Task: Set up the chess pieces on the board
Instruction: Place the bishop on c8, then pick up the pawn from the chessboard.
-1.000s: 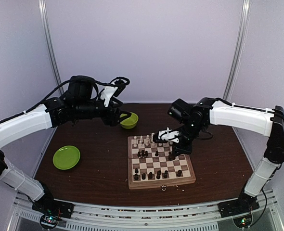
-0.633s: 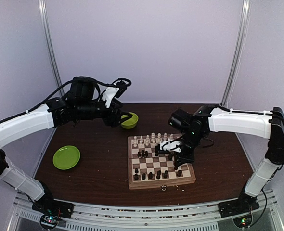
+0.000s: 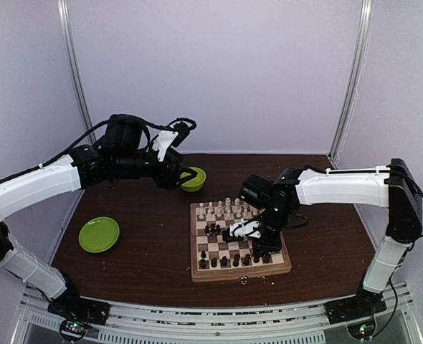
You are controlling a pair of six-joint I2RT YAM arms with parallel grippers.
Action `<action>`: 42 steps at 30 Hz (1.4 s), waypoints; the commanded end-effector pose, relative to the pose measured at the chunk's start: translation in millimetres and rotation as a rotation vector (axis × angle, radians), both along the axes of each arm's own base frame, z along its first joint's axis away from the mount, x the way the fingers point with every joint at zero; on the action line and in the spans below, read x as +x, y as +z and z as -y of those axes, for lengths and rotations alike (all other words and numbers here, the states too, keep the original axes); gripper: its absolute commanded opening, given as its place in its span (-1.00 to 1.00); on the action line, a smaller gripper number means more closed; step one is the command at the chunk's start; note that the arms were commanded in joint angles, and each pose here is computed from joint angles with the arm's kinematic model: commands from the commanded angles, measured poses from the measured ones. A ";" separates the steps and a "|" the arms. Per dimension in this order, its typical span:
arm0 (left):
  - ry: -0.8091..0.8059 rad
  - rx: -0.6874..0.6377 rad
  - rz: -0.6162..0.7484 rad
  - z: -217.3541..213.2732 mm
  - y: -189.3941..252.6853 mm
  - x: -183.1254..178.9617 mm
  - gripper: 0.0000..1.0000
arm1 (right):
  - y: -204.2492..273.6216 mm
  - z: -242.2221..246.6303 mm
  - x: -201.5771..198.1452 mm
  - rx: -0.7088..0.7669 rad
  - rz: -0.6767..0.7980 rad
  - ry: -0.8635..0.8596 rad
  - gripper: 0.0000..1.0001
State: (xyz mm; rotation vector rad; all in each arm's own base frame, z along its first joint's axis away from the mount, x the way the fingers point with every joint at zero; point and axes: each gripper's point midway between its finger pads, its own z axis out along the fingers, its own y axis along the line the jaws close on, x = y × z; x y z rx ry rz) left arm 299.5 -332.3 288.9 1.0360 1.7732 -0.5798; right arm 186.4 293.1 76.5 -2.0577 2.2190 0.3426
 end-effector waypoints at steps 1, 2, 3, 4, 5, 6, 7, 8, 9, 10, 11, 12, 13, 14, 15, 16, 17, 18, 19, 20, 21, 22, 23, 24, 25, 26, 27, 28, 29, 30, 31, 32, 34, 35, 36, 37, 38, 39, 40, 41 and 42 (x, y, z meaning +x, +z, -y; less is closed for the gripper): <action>-0.007 -0.040 0.020 3.3 17.7 3.2 0.39 | -3.2 -4.0 7.4 -0.007 0.030 -0.003 -0.77; -0.008 -0.039 0.019 3.5 17.2 3.0 0.39 | -4.2 -4.1 7.5 -0.010 0.028 -0.005 -0.74; -0.009 -0.040 0.018 3.6 17.2 2.9 0.39 | -5.1 -4.0 8.0 -0.012 0.029 -0.004 -0.72; -0.011 -0.040 0.018 4.1 17.2 2.3 0.39 | -6.3 -3.6 7.5 -0.016 0.027 -0.004 -0.72; -0.011 -0.040 0.018 3.8 17.5 2.4 0.39 | -6.7 -3.4 7.8 -0.018 0.029 -0.003 -0.71; -0.010 -0.040 0.018 3.6 17.4 2.7 0.39 | -7.6 -2.6 7.9 -0.023 0.030 -0.004 -0.70; -0.010 -0.040 0.018 3.6 17.2 2.8 0.39 | -9.0 -1.9 8.0 -0.027 0.029 -0.004 -0.67; -0.010 -0.041 0.019 3.6 17.5 2.8 0.39 | -9.2 -1.7 7.9 -0.029 0.029 -0.004 -0.64; -0.011 -0.040 0.018 3.9 17.1 2.6 0.39 | -8.6 -1.0 7.7 -0.029 0.028 -0.005 -0.59; -0.010 -0.039 0.016 3.9 16.6 2.9 0.39 | -7.0 -0.8 7.3 -0.027 0.028 -0.005 -0.56; -0.011 -0.039 0.016 4.0 16.6 2.8 0.39 | -3.9 -0.9 6.9 -0.023 0.029 -0.004 -0.53; -0.010 -0.039 0.017 3.9 16.6 3.0 0.39 | 0.0 -0.7 5.7 -0.018 0.028 -0.001 -0.50; -0.010 -0.038 0.016 4.2 16.0 3.0 0.39 | 6.7 -1.1 5.5 -0.006 0.034 0.001 -0.49; -0.010 -0.037 0.015 4.4 15.5 3.1 0.39 | 14.7 -1.1 5.2 0.008 0.039 0.003 -0.47; -0.007 -0.036 0.015 4.0 15.2 3.7 0.39 | 24.5 -0.2 5.0 0.024 0.042 0.003 -0.45; -0.004 -0.033 0.015 3.8 14.6 4.6 0.39 | 35.8 0.1 5.4 0.046 0.047 0.001 -0.43; -0.002 -0.029 0.012 4.0 12.9 4.9 0.38 | 46.2 2.4 6.2 0.068 0.048 -0.007 -0.40; 0.000 -0.026 0.009 4.2 11.8 5.9 0.38 | 56.7 4.4 8.4 0.093 0.053 -0.018 -0.39; -0.006 -0.021 0.003 5.2 9.6 5.7 0.33 | 65.6 7.5 11.1 0.116 0.056 -0.035 -0.37; -0.019 -0.012 -0.004 7.2 6.6 5.0 0.27 | 73.0 11.6 15.0 0.138 0.060 -0.054 -0.36; -0.034 0.008 -0.020 8.8 0.6 3.9 0.22 | 78.7 16.2 18.5 0.161 0.065 -0.075 -0.35; -0.041 0.024 -0.038 11.2 -4.8 4.7 0.20 | 82.4 21.7 24.4 0.181 0.072 -0.105 -0.34; -0.041 0.041 -0.056 13.4 -11.1 6.6 0.18 | 85.7 26.0 30.4 0.205 0.084 -0.135 -0.34; -0.040 0.064 -0.073 14.6 -18.8 8.7 0.16 | 87.6 31.7 36.9 0.230 0.091 -0.171 -0.34; -0.036 0.091 -0.091 15.6 -28.4 11.5 0.14 | 88.8 36.5 44.0 0.256 0.101 -0.208 -0.33; -0.036 0.126 -0.111 17.5 -41.0 14.3 0.12 | 88.6 43.2 52.1 0.279 0.110 -0.251 -0.33; -0.035 0.159 -0.127 18.0 -51.2 16.8 0.10 | 87.4 48.7 59.2 0.297 0.121 -0.282 -0.32; -0.033 0.183 -0.138 18.7 -58.1 19.1 0.09 | 86.5 52.2 68.3 0.318 0.142 -0.309 -0.31; -0.030 0.197 -0.145 19.4 -62.5 21.1 0.09 | 83.3 56.4 74.1 0.324 0.147 -0.334 -0.30; -0.029 0.204 -0.151 20.5 -66.4 22.4 0.09 | 80.8 58.7 80.0 0.333 0.149 -0.355 -0.28; -0.034 0.206 -0.158 21.8 -69.5 22.6 0.09 | 76.5 58.8 83.4 0.333 0.140 -0.363 -0.26; -0.041 0.206 -0.164 23.3 -71.9 22.2 0.09 | 71.2 59.1 85.9 0.322 0.127 -0.367 -0.25; -0.062 0.205 -0.175 26.9 -76.2 20.6 0.11 | 60.4 57.2 90.0 0.299 0.106 -0.367 -0.23; -0.076 0.205 -0.182 28.8 -79.3 19.2 0.11 | 53.0 56.5 92.0 0.285 0.093 -0.365 -0.21; -0.087 0.205 -0.187 30.6 -81.6 18.1 0.11 | 47.8 55.5 94.5 0.275 0.092 -0.361 -0.18; -0.099 0.202 -0.192 33.1 -83.9 16.8 0.11 | 42.6 55.5 98.1 0.262 0.095 -0.360 -0.17; -0.110 0.199 -0.199 34.8 -86.0 15.5 0.11 | 38.5 55.5 102.3 0.249 0.099 -0.363 -0.16; -0.121 0.195 -0.203 37.2 -87.9 14.1 0.11 | 34.0 55.1 105.0 0.235 0.095 -0.364 -0.16; -0.134 0.189 -0.205 39.8 -88.8 12.1 0.11 | 31.1 54.4 107.3 0.225 0.093 -0.362 -0.16; -0.144 0.184 -0.205 41.9 -88.9 10.2 0.11 | 27.6 53.3 108.8 0.217 0.085 -0.362 -0.15; -0.153 0.179 -0.206 43.7 -88.9 8.6 0.12 | 24.1 52.4 110.4 0.208 0.075 -0.365 -0.15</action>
